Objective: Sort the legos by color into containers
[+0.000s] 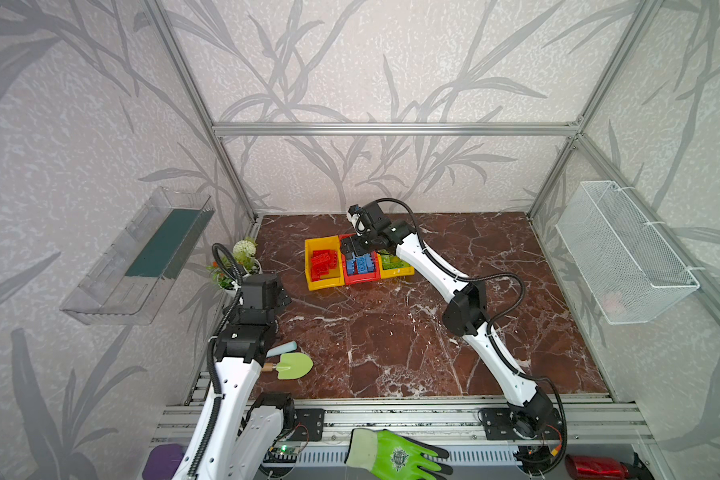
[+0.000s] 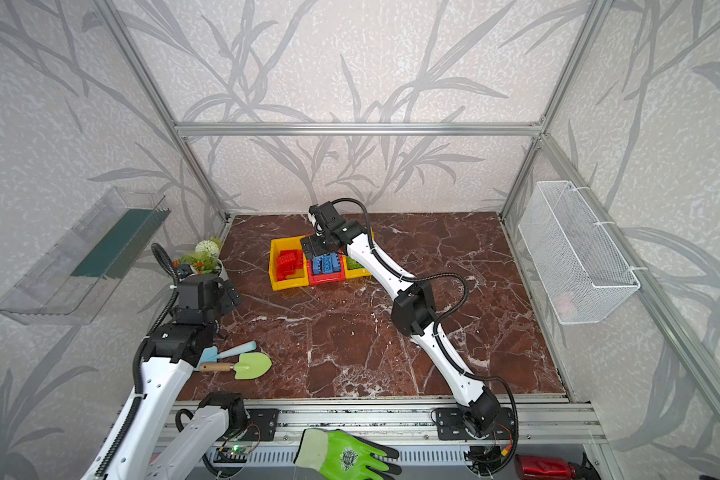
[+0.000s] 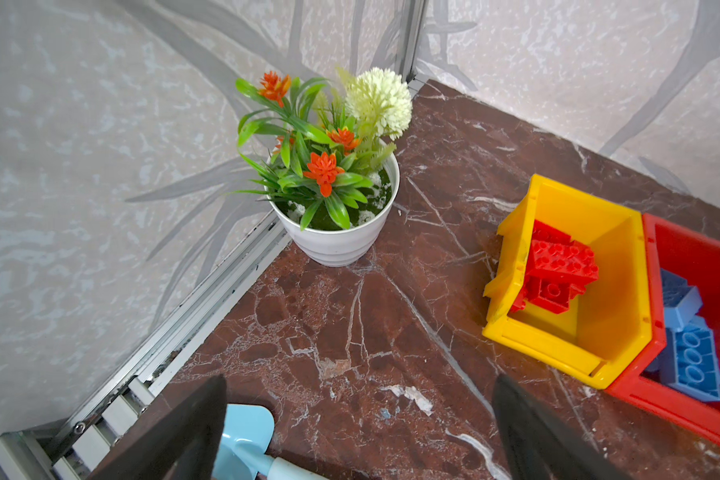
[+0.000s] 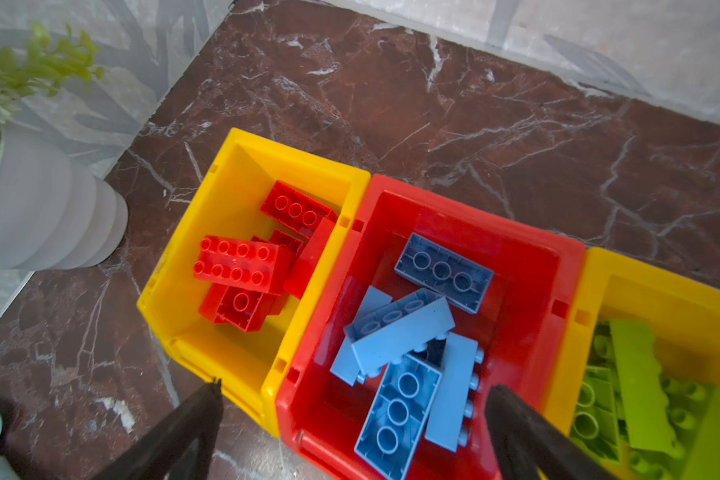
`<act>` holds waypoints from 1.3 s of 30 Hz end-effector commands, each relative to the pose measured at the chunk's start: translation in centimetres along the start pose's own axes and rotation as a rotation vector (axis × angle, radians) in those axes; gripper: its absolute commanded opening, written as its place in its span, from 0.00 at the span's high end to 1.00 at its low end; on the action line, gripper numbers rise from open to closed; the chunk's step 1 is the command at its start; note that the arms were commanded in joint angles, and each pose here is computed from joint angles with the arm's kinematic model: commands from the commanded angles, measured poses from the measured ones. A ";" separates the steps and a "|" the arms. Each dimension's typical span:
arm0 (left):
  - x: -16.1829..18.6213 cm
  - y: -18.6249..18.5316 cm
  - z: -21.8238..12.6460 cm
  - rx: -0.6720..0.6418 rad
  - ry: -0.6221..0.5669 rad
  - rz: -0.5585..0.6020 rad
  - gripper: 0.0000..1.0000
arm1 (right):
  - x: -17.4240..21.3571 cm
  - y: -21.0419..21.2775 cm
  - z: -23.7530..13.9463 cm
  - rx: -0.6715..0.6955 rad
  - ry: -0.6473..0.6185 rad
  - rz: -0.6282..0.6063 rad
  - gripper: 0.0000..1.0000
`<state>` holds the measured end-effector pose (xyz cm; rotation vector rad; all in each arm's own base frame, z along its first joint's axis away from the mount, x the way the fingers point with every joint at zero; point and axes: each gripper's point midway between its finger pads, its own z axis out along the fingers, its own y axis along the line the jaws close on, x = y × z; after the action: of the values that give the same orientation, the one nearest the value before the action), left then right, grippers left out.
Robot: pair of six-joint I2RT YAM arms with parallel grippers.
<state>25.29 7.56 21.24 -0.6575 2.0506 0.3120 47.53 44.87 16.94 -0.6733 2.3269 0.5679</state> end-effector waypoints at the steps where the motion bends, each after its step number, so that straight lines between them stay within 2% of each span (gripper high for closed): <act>1: -2.3 -0.6 0.4 0.026 -0.173 0.079 0.01 | -3.2 1.7 -7.9 0.005 -0.071 -0.076 0.01; 5: -2.1 -1.4 1.7 0.043 -0.215 0.105 0.01 | -0.2 -0.3 -11.6 0.103 -0.009 -0.082 0.01; 8: -1.5 -2.6 3.2 0.070 -0.214 0.098 0.01 | 2.9 -2.7 -14.9 0.183 -0.054 -0.040 0.01; 11: -0.7 -3.6 5.0 0.084 -0.182 0.084 0.01 | 6.4 -5.4 -18.9 0.213 -0.160 0.015 0.01; 13: 0.1 -4.2 6.2 0.090 -0.169 0.090 0.01 | 9.8 -7.8 -21.3 0.257 -0.188 0.049 0.01; 18: 1.0 -4.6 8.0 0.087 -0.200 0.098 0.01 | 16.6 -12.9 -25.3 0.480 -0.161 -0.016 0.01; 22: 2.2 -4.8 9.1 0.094 -0.221 0.115 0.01 | 19.9 -17.8 -28.2 0.624 -0.226 0.059 0.01; 24: 2.7 -4.9 9.8 0.098 -0.225 0.120 0.01 | 22.1 -20.3 -28.9 0.662 -0.283 0.122 0.01; 28: 3.2 -5.8 10.9 0.121 -0.241 0.144 0.01 | 23.4 -22.0 -29.0 0.690 -0.426 0.042 0.01; 30: 3.2 -5.8 11.6 0.102 -0.252 0.142 0.01 | 23.7 -23.1 -28.7 0.707 -0.438 0.044 0.01; 34: 3.9 -6.9 13.0 0.150 -0.266 0.121 0.01 | 23.4 -25.3 -27.1 0.724 -0.467 0.061 0.01; 38: 4.6 -8.6 14.4 0.202 -0.254 0.171 0.01 | 23.2 -26.6 -24.9 0.726 -0.498 0.035 0.01; 39: 4.9 -8.9 14.7 0.207 -0.207 0.193 0.01 | 23.0 -27.0 -24.6 0.724 -0.523 0.026 0.01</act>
<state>36.87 6.04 7.52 -0.3478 1.9685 0.3024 35.01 2.82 10.00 -0.1190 2.0298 -0.1313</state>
